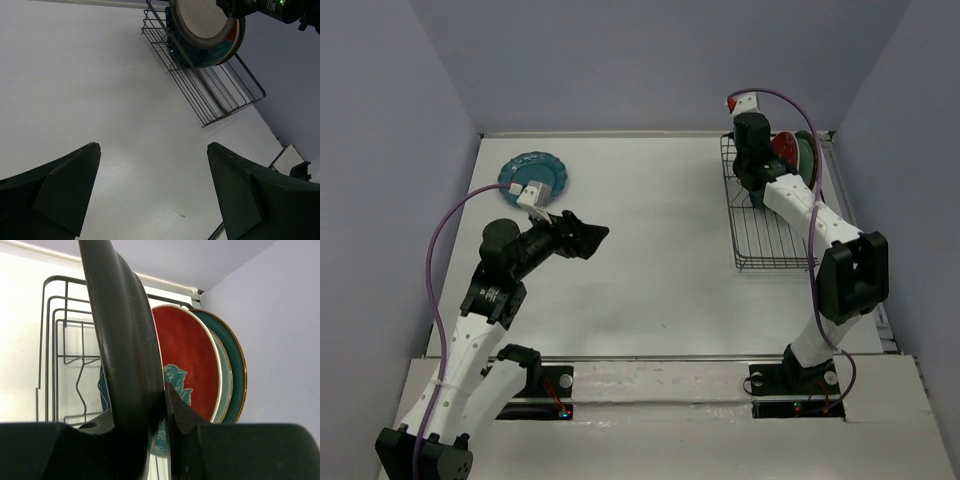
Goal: Load the plates into the dish rack
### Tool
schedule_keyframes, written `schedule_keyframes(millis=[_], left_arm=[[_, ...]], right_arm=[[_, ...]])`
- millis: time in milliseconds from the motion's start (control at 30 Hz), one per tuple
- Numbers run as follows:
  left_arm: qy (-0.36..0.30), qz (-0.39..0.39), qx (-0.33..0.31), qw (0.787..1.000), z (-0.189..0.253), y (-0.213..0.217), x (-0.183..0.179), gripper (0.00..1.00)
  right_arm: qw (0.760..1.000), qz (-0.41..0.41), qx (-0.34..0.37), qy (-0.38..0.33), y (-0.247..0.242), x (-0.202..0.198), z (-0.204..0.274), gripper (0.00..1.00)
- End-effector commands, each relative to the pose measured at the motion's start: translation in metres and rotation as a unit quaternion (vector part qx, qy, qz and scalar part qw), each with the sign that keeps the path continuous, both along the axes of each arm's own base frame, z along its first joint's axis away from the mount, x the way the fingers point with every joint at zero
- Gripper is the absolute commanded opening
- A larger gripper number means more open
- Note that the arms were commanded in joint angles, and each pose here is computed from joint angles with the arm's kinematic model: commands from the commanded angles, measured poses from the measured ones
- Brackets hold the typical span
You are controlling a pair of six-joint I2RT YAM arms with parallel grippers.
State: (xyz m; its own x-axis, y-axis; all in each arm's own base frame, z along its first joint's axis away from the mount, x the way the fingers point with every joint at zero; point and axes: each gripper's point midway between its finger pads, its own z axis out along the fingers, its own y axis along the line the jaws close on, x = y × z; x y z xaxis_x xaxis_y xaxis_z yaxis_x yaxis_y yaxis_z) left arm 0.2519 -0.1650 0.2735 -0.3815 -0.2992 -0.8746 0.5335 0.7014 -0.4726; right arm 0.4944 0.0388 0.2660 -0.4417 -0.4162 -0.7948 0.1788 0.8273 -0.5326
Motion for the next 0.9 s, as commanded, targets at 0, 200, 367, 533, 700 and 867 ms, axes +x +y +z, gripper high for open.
schedule_keyframes(millis=[0, 200, 367, 533, 700, 867], left_arm=[[-0.039, -0.003, -0.003, 0.999, 0.023, 0.000, -0.001, 0.99], [-0.038, -0.001, -0.003, 0.999, 0.023, 0.000, 0.000, 0.99], [-0.037, 0.003, -0.001, 0.999, 0.022, 0.001, 0.000, 0.99], [-0.038, 0.005, -0.001, 0.999, 0.022, 0.002, 0.001, 0.99], [-0.037, 0.007, -0.001, 0.999, 0.021, 0.002, 0.001, 0.99], [-0.033, 0.014, 0.000, 0.999, 0.019, 0.004, 0.004, 0.99]], right_arm=[[0.994, -0.082, 0.005, -0.067, -0.033, -0.005, 0.038, 0.07], [0.995, -0.068, 0.058, -0.050, -0.020, -0.003, 0.015, 0.07], [0.994, -0.068, 0.079, -0.042, -0.016, -0.003, -0.001, 0.07], [0.993, -0.064, 0.097, -0.030, -0.011, -0.004, -0.015, 0.07], [0.990, -0.061, 0.125, -0.016, -0.004, -0.005, -0.034, 0.07], [0.983, -0.067, 0.169, -0.007, -0.003, -0.008, -0.055, 0.07]])
